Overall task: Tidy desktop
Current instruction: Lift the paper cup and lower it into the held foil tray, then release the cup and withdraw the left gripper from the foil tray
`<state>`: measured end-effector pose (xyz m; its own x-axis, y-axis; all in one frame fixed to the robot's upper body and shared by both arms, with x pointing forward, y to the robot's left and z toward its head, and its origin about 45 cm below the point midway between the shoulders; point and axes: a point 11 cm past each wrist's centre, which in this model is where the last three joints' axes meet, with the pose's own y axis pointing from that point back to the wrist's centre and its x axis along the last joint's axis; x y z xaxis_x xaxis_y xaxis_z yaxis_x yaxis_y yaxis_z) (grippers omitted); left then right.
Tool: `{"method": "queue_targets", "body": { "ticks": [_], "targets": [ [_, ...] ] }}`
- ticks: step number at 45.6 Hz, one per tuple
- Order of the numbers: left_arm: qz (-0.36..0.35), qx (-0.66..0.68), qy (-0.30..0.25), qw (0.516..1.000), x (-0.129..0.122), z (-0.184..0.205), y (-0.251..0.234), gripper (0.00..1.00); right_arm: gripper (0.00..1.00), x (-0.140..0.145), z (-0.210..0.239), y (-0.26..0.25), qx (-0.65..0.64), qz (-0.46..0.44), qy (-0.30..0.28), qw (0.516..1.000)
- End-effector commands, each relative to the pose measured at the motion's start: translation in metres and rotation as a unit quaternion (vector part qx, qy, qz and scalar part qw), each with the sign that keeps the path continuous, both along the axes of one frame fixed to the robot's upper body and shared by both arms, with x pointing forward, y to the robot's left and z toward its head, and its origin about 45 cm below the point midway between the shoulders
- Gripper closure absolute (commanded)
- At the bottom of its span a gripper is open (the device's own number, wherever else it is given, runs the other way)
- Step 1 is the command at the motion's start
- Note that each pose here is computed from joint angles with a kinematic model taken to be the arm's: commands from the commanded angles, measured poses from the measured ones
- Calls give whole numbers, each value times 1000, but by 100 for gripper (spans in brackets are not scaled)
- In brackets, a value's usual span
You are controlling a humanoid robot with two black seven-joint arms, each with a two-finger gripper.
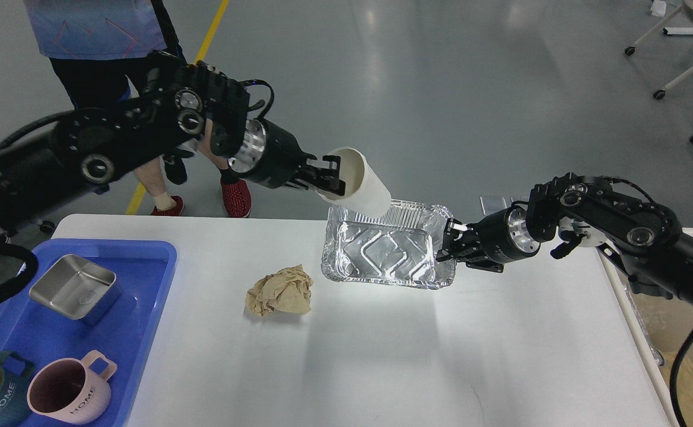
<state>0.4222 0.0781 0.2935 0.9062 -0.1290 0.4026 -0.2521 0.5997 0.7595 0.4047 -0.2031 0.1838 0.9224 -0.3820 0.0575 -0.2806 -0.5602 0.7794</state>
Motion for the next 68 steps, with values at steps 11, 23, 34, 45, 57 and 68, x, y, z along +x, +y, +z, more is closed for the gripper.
{"method": "queue_targets", "body": {
  "ticks": [11, 23, 34, 45, 57, 68],
  "targets": [
    [-3, 7, 31, 999, -19, -59, -37, 96, 100, 2, 5, 5, 2, 5, -6, 1000],
    [20, 10, 25, 999, -10, -63, -39, 56, 100, 1, 4, 5, 2, 6, -4, 1000],
    [30, -5, 28, 999, -8, -59, -40, 20, 100, 1, 6, 8, 5, 8, -6, 1000],
    [65, -49, 42, 996, 6, -35, -19, 8, 100, -2, 1, 7, 5, 6, -1, 1000],
    [57, -57, 16, 997, -7, -4, 35, 6, 100, -1, 1, 6, 5, 4, -2, 1000],
    [60, -30, 7, 998, -70, 0, 119, 6, 100, -1, 1, 6, 4, 4, -2, 1000]
  ]
}}
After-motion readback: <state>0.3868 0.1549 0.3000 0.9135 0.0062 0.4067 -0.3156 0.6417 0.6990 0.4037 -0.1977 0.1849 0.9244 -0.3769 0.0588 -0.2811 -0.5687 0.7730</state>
